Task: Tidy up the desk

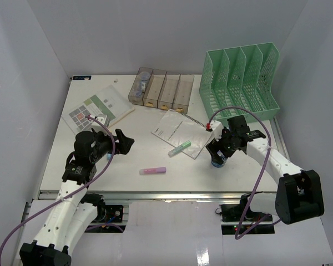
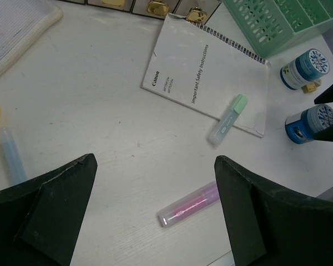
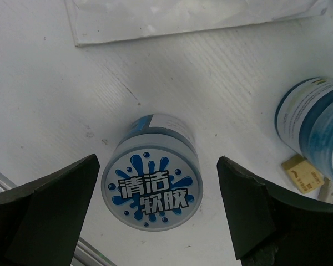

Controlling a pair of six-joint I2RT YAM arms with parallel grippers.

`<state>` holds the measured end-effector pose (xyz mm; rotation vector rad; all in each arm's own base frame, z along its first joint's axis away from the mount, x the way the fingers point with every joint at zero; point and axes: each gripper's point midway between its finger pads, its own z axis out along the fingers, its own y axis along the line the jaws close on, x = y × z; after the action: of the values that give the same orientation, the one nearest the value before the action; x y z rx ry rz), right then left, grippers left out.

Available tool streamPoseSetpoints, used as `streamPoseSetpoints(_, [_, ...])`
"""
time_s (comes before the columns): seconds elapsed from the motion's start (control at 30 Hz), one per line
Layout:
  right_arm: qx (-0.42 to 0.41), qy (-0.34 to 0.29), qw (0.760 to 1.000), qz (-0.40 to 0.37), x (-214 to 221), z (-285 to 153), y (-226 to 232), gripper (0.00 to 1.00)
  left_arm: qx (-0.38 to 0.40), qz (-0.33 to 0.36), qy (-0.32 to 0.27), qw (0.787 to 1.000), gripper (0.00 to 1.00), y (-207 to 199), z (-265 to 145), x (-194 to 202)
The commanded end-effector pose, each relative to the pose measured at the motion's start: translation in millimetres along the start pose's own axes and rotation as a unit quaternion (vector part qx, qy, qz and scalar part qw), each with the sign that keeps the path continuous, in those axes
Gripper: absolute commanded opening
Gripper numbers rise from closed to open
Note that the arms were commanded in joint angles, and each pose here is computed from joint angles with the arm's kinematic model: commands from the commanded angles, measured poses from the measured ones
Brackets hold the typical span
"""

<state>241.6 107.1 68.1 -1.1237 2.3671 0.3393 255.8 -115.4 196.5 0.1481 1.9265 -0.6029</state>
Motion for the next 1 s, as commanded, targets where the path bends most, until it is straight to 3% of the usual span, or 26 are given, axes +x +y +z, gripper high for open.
streamPoseSetpoints(0.0, [0.001,0.012,1.0,-0.004,4,-6,4,0.97,-0.008,0.002,-0.018,1.0,0.98,0,-4,-11])
streamPoseSetpoints(0.07, [0.009,0.013,1.0,-0.01,7,-8,3,0.97,-0.009,0.001,-0.018,1.0,0.98,1,-4,-11])
streamPoseSetpoints(0.23, [0.013,0.004,1.0,-0.018,6,-9,3,0.81,-0.012,-0.002,-0.016,1.0,0.98,2,-3,-10])
streamPoseSetpoints(0.5, [-0.004,0.011,1.0,-0.026,8,-3,8,0.68,-0.013,-0.005,-0.02,1.0,0.98,1,-4,-11])
streamPoseSetpoints(0.6, [-0.006,0.015,0.999,-0.029,9,-1,8,0.56,-0.013,-0.006,-0.021,1.0,0.98,1,-5,-11])
streamPoseSetpoints(0.73, [-0.013,0.013,0.999,-0.031,4,-6,9,0.27,-0.014,-0.004,-0.022,1.0,0.98,2,-5,-12])
streamPoseSetpoints(0.97, [-0.033,-0.046,0.996,-0.071,-36,-38,16,0.12,-0.015,-0.003,-0.026,1.0,0.98,2,-6,-14])
